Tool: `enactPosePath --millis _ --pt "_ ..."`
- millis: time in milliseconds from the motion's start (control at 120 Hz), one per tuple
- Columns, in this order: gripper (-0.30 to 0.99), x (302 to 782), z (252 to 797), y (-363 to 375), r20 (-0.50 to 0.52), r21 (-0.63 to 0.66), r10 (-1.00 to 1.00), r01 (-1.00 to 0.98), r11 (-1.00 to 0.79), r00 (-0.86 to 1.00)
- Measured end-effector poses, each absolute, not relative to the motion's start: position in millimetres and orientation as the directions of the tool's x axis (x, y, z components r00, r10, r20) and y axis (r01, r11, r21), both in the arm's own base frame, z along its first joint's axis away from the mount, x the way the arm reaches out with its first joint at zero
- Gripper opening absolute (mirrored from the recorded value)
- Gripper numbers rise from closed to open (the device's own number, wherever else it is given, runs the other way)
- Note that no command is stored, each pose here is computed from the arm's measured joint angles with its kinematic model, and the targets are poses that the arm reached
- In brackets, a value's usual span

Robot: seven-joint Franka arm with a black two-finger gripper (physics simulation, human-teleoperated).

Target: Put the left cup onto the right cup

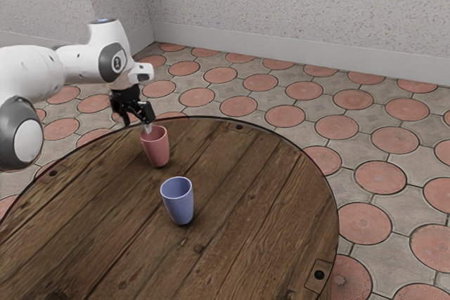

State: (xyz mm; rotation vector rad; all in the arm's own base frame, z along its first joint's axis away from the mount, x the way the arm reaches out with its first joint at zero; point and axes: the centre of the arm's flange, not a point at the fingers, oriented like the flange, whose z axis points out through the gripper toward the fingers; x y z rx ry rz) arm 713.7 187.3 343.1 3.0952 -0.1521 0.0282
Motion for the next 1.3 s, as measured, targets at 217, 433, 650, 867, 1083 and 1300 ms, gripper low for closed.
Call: enactPosePath --millis 217,433,650,867,1083,1300 --pt "0.69 722.8 338.1 186.5 0.064 0.039 -0.119 -0.122 -0.992 0.991" --pt "0.69 727.3 318.5 186.6 0.083 0.051 -0.123 -0.128 -0.991 0.989" --pt "0.69 728.0 305.3 187.1 0.092 0.051 -0.129 -0.134 -0.990 0.987" --pt "0.40 728.3 308.4 186.4 0.112 0.063 -0.126 -0.134 -0.989 0.986" --pt "0.05 729.1 310.8 184.3 0.115 0.057 -0.140 -0.147 -0.987 0.983" --pt "-0.05 730.9 320.8 173.9 0.122 0.055 -0.158 -0.165 -0.985 0.980"
